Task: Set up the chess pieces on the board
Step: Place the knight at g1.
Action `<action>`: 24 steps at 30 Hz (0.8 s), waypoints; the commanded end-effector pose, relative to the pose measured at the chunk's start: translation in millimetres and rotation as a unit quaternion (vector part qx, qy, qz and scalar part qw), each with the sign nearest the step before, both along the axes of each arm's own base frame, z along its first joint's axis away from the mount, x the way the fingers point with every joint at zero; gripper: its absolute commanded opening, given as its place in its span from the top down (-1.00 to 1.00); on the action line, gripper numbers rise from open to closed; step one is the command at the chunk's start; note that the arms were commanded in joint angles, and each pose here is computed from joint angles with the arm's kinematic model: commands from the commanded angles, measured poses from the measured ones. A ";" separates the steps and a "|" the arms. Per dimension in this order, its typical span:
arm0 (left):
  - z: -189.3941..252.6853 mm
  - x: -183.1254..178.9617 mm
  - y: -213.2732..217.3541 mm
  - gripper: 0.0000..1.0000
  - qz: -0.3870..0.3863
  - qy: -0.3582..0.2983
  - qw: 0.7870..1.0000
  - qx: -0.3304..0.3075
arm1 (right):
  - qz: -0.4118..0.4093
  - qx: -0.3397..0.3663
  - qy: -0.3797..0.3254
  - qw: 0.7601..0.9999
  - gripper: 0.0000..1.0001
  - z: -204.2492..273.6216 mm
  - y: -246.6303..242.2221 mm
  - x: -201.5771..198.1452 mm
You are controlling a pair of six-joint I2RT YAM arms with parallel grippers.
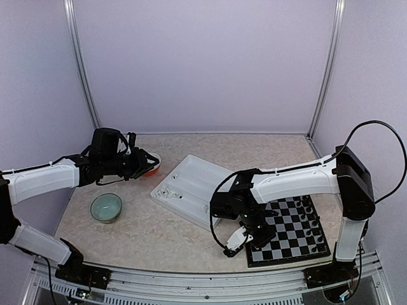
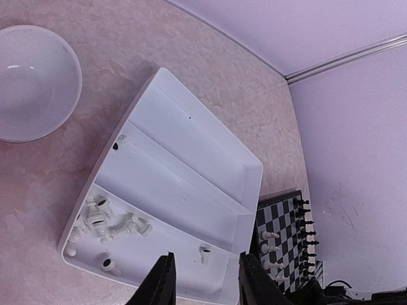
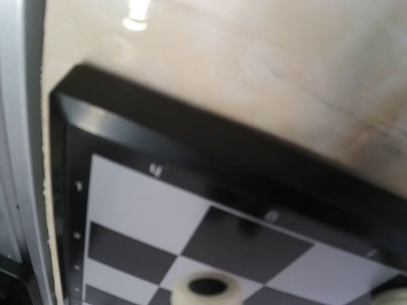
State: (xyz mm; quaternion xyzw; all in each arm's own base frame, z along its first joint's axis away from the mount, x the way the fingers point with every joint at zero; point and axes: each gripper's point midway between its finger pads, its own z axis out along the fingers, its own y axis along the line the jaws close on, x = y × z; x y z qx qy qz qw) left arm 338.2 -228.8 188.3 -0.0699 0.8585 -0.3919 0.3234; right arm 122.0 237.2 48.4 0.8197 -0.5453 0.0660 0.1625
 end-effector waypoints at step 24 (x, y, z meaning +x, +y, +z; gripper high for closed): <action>0.2 -6.5 2.6 0.30 -0.009 -0.012 1.000 0.005 | 0.015 0.030 0.007 0.999 0.44 10.9 14.7 -7.0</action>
